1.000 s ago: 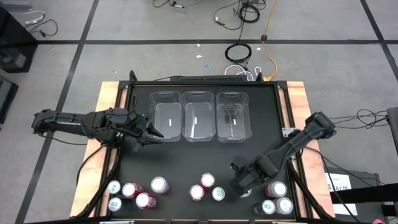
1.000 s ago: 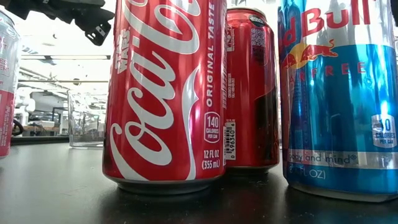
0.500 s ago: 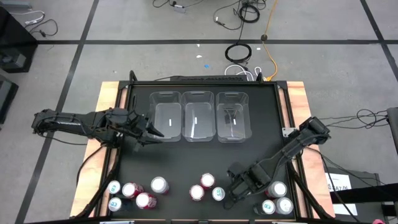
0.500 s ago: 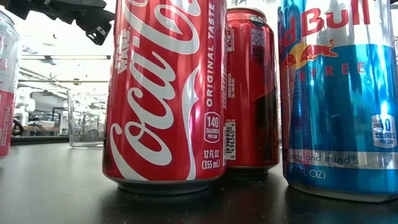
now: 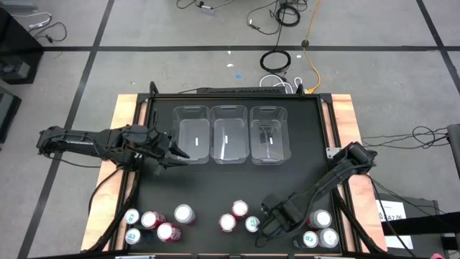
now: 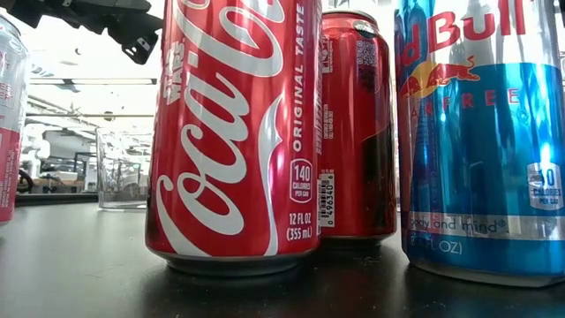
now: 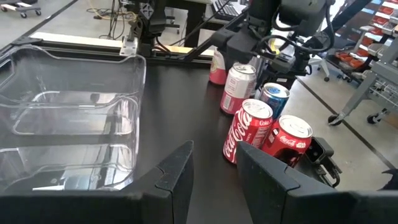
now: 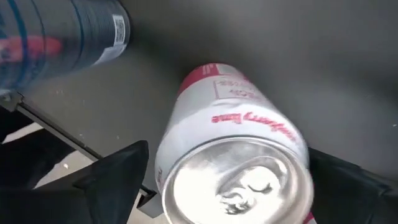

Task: Sort soda cans
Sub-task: Put the pink-white soda can into the right transparent bin

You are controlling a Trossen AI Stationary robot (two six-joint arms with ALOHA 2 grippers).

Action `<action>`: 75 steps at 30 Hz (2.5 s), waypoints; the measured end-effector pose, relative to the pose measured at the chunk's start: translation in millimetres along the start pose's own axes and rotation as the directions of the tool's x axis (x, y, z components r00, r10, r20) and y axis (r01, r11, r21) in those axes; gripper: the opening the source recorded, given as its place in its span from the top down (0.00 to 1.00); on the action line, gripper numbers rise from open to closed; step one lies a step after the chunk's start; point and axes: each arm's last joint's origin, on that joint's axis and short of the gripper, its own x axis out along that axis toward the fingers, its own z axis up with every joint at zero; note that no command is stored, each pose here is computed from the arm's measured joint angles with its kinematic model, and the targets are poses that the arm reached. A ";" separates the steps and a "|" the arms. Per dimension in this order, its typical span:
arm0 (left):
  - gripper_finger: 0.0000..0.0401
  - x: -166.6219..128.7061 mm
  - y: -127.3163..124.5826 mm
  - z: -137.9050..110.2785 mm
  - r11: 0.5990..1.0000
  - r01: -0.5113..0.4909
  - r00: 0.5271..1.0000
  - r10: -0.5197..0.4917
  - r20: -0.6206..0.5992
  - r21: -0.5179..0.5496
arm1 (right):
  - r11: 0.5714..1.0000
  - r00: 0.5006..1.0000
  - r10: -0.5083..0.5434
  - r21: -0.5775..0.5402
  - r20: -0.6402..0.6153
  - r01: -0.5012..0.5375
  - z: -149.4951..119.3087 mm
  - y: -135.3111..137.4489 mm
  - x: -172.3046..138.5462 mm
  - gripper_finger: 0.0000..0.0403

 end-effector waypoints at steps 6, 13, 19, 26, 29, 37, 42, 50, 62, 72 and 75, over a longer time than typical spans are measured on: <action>0.67 0.0 0.0 0.0 1.000 0.000 1.000 0.000 0.000 0.000 | 1.000 1.000 -0.012 0.004 -0.001 0.012 -0.5 0.9 3.5 0.23; 0.67 0.0 0.0 0.0 1.000 0.000 1.000 0.000 0.000 0.000 | 1.000 1.000 -0.011 0.003 -0.002 0.011 -0.2 0.9 3.3 0.31; 0.67 0.0 0.0 0.0 1.000 0.000 1.000 0.000 0.000 0.000 | 1.000 1.000 -0.011 -0.002 -0.004 0.011 0.6 0.9 3.2 0.29; 0.67 0.0 0.0 0.0 1.000 0.000 1.000 0.000 0.000 0.000 | 0.999 0.999 0.033 -0.009 0.029 -0.032 3.2 -6.5 -15.3 0.29; 0.67 0.0 0.0 0.0 1.000 0.000 1.000 0.000 0.000 0.000 | 0.998 0.994 0.059 -0.005 0.095 -0.059 5.0 -15.7 -33.5 0.29; 0.67 0.0 0.0 0.0 1.000 0.000 1.000 0.000 0.000 0.000 | 0.993 0.950 0.113 -0.010 0.292 -0.114 16.5 -49.7 -83.7 0.29; 0.67 0.0 0.0 0.0 1.000 0.000 1.000 0.000 0.000 0.000 | 0.991 0.894 0.132 -0.032 0.429 -0.130 36.0 -71.4 -110.0 0.29; 0.67 0.0 0.0 0.0 1.000 0.000 1.000 0.000 0.000 0.000 | 0.998 0.869 0.066 -0.050 0.490 -0.047 93.6 -104.5 -127.9 0.29; 0.67 0.0 0.0 0.0 1.000 0.000 1.000 0.000 0.000 0.000 | 0.995 0.913 -0.094 0.067 0.397 0.073 171.1 -172.0 -132.7 0.28; 0.67 0.0 0.0 -0.4 1.000 -0.001 1.000 0.001 -0.004 0.000 | 0.984 0.959 -0.178 0.065 0.219 0.168 223.0 -216.5 -96.2 0.28; 0.67 0.1 0.0 -0.3 1.000 0.000 1.000 0.000 -0.004 0.000 | 0.982 0.959 -0.188 0.065 0.212 0.178 233.6 -227.4 -85.3 0.28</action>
